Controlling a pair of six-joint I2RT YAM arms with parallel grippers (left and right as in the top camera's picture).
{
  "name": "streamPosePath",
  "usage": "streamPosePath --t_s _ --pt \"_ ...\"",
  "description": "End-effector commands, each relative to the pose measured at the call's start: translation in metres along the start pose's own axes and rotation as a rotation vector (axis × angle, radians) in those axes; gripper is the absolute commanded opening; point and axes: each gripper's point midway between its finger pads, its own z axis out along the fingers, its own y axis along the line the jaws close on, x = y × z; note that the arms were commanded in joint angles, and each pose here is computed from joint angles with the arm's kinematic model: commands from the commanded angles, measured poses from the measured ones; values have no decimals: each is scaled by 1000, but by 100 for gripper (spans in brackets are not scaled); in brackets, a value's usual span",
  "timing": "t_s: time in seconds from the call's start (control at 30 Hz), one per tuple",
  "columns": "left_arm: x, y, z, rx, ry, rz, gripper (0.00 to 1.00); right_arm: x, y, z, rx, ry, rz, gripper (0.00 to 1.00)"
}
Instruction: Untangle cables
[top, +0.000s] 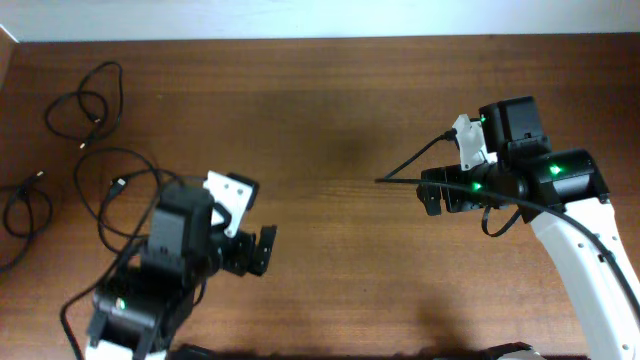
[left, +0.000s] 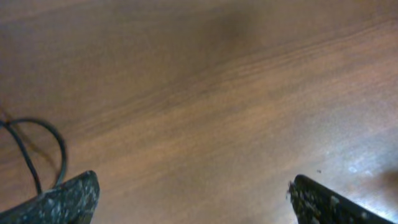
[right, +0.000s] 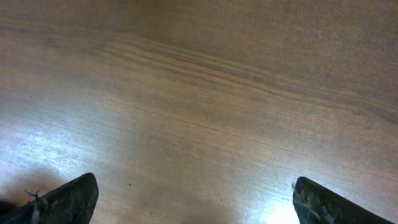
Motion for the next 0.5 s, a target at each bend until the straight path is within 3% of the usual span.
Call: streamPosePath --t_s 0.0,0.47 --pt "16 -6 3 25 -91 2 99 0 -2 -2 10 -6 -1 99" --pt "15 -19 5 66 -628 113 99 0 -2 -2 10 -6 -1 99"
